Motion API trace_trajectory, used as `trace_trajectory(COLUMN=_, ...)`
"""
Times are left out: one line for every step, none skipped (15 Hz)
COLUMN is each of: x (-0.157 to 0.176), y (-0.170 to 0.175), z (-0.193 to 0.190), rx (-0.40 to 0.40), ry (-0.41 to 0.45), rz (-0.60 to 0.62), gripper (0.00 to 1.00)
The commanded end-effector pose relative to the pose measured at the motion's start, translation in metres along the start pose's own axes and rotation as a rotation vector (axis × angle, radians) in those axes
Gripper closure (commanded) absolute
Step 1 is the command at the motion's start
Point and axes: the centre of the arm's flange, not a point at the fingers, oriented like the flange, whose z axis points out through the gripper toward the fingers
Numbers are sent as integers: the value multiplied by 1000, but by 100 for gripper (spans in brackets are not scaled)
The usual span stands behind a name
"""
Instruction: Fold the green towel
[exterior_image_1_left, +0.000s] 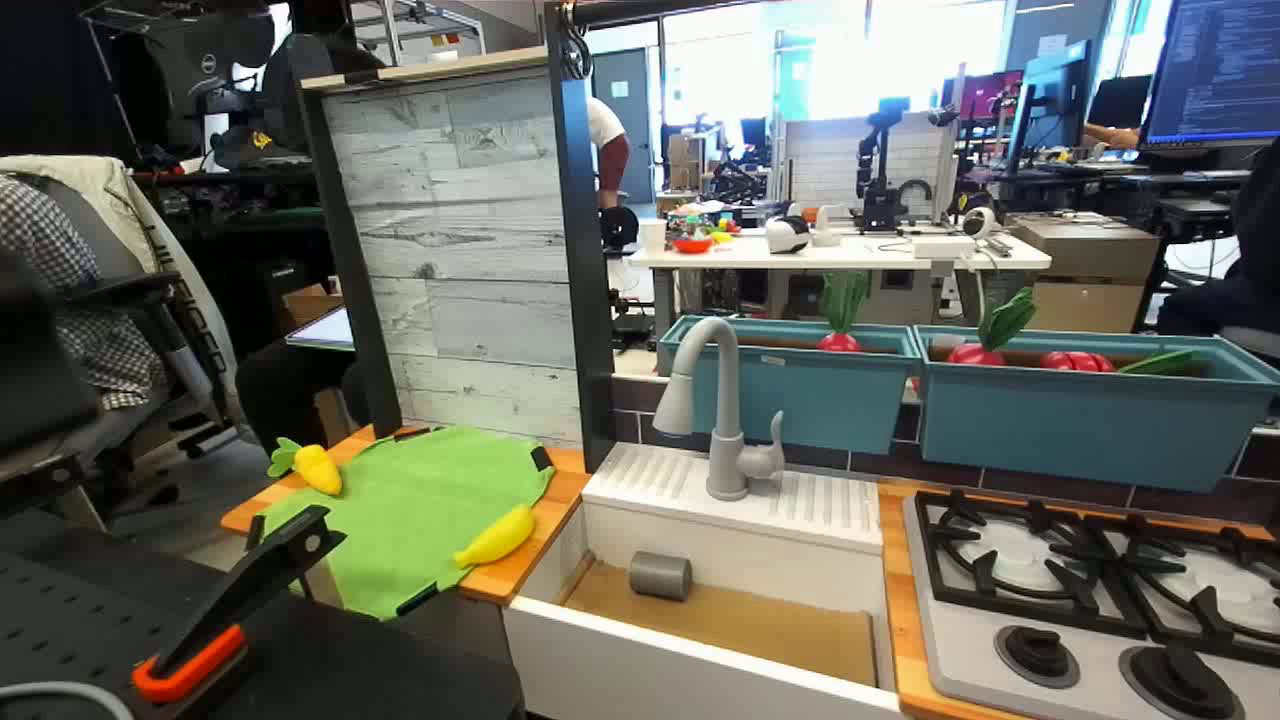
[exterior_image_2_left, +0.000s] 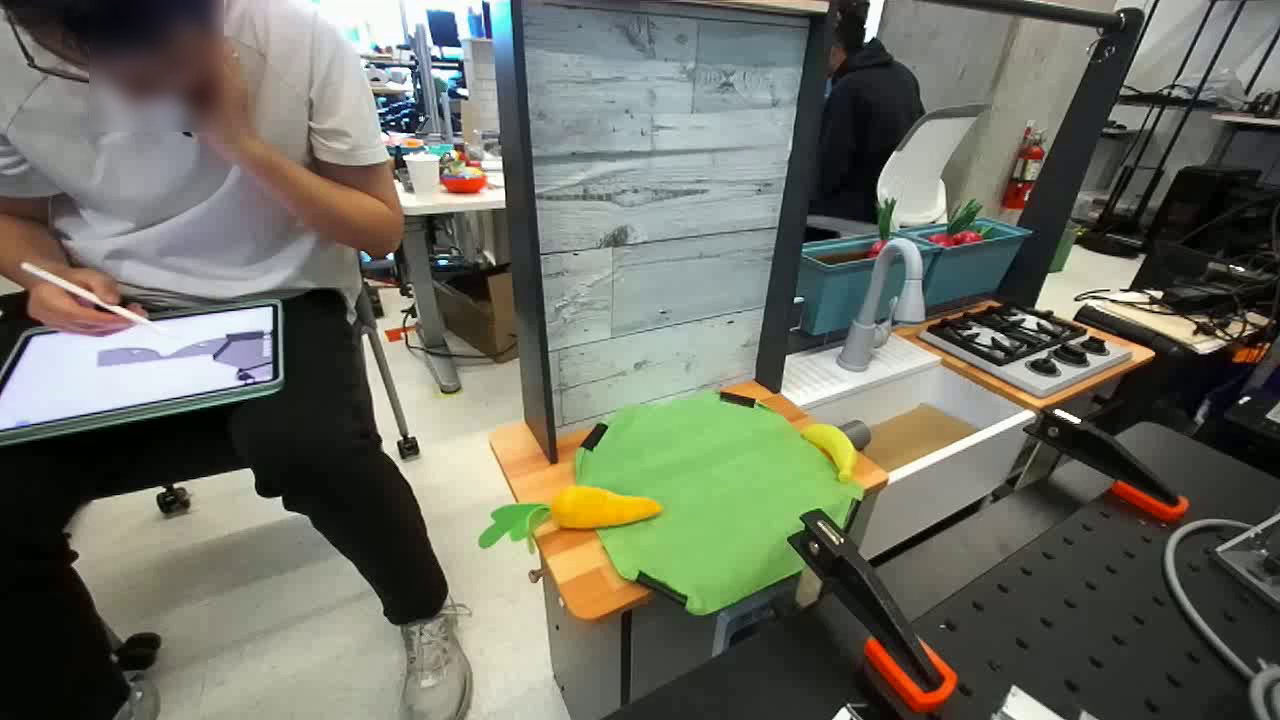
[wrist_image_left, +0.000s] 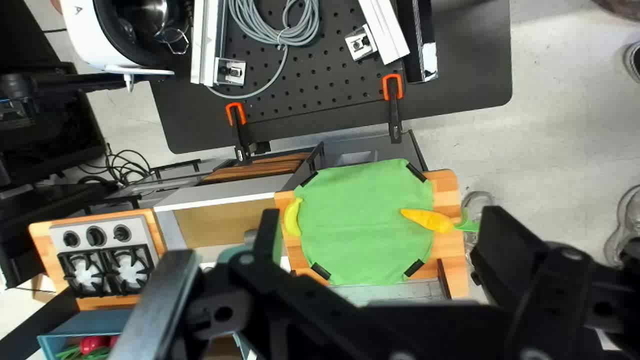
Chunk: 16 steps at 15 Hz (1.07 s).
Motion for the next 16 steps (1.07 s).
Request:
trace_trajectory(x=0, y=0, z=0, rx=0, ry=1, rz=0, gripper=0)
trace_trajectory(x=0, y=0, z=-1, rx=1, ry=1, rz=0, gripper=0)
trace_trajectory(x=0, y=0, z=-1, rx=1, ry=1, rz=0, gripper=0)
trace_trajectory(x=0, y=0, z=-1, rx=1, ry=1, rz=0, gripper=0)
trace_trajectory(x=0, y=0, z=-1, rx=1, ry=1, rz=0, gripper=0)
trace_trajectory(x=0, y=0, z=-1, rx=1, ry=2, rz=0, gripper=0)
trace_trajectory(x=0, y=0, z=-1, rx=1, ry=2, rz=0, gripper=0)
trace_trajectory(x=0, y=0, z=-1, rx=1, ry=2, rz=0, gripper=0)
trace_trajectory(x=0, y=0, z=-1, rx=1, ry=2, rz=0, gripper=0)
trace_trajectory(x=0, y=0, z=-1, rx=1, ry=2, rz=0, gripper=0)
trace_trajectory(x=0, y=0, z=-1, rx=1, ry=2, rz=0, gripper=0)
trace_trajectory(x=0, y=0, z=-1, rx=1, ry=2, rz=0, gripper=0)
trace_trajectory(x=5, y=5, z=4, rx=0, ry=23, rz=-14, gripper=0)
trace_trajectory(x=10, y=9, z=9, rx=-11, ry=28, rz=6, gripper=0)
trace_trajectory(x=16, y=15, z=15, rx=-14, ry=36, rz=10, gripper=0)
trace_trajectory(x=24, y=22, z=23, rx=-22, ry=43, rz=19, gripper=0)
